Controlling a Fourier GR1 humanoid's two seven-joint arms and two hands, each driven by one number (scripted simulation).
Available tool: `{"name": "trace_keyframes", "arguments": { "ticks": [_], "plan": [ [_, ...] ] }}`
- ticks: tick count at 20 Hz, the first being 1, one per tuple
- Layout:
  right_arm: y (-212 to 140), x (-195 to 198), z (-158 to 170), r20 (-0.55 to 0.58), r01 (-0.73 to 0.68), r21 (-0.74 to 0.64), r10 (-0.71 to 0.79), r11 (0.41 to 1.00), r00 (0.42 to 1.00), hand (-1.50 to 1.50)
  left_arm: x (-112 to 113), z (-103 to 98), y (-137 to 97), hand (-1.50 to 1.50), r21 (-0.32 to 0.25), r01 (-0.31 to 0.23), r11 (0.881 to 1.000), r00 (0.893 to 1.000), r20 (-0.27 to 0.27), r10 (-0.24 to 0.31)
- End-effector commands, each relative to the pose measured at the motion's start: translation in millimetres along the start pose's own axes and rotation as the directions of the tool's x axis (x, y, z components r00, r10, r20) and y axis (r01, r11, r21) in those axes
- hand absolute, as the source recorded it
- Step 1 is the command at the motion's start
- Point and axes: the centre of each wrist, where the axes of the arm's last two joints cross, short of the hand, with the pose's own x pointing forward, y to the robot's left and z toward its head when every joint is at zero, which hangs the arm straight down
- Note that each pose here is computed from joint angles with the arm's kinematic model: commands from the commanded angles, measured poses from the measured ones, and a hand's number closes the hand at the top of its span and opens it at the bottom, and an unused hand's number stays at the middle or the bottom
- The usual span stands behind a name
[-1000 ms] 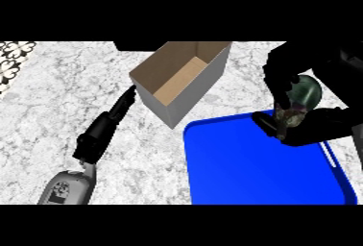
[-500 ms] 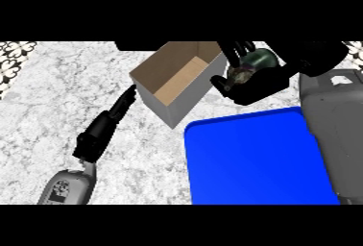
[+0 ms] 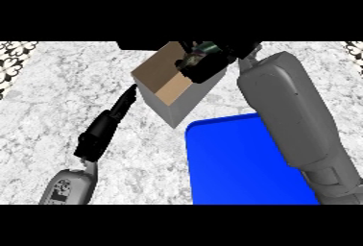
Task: Pick the eggplant from the tray and place it in the cardboard box
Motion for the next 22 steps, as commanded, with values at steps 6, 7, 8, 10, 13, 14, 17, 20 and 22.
{"name": "trace_keyframes", "arguments": {
  "ticks": [6,7,8,10,13,14,17,20,22],
  "plan": [
    [76.3,-31.9,-21.8,-0.1,0.026,0.103,-0.016,0.994,0.995,1.5,6.4,-6.5,12.5,0.0,-0.026,0.001,1.0,1.0,0.009,-0.001],
    [64.8,-33.0,-16.2,-0.149,0.073,0.106,-0.057,0.992,0.987,1.5,22.4,-2.4,-7.4,0.0,-0.007,0.0,1.0,1.0,0.002,0.0],
    [92.3,-27.9,-22.0,-0.192,0.123,0.122,-0.098,0.985,0.977,-1.5,-5.8,2.1,7.4,0.0,-0.022,0.004,1.0,1.0,0.011,-0.003],
    [87.7,-51.5,-16.4,-0.216,0.195,0.14,-0.162,0.971,0.963,-1.5,4.6,-12.5,-2.0,0.0,-0.031,-0.011,0.999,1.0,0.009,0.011],
    [105.4,-53.8,-15.1,-0.213,0.198,0.181,-0.158,0.963,0.964,-1.5,13.3,-7.1,2.8,0.0,-0.031,-0.015,0.999,1.0,0.004,0.015],
    [115.2,-56.4,-12.8,-0.208,0.225,0.172,-0.188,0.959,0.96,-1.5,6.2,-8.0,-0.3,0.0,-0.028,0.001,1.0,1.0,0.019,-0.001],
    [115.0,-69.0,-3.6,-0.186,0.369,0.052,-0.354,0.928,0.917,-1.5,10.6,-8.5,-7.4,0.0,-0.04,-0.011,0.999,1.0,0.012,0.011],
    [104.5,-78.5,0.0,-0.143,0.491,-0.123,-0.505,0.863,0.851,-1.5,10.3,-8.3,7.1,0.0,-0.011,0.008,1.0,1.0,0.006,-0.008],
    [91.0,-87.3,2.0,-0.113,0.57,-0.205,-0.598,0.796,0.794,-1.5,9.1,-0.7,-4.5,0.0,-0.016,-0.001,1.0,1.0,0.02,0.001]
  ]
}}
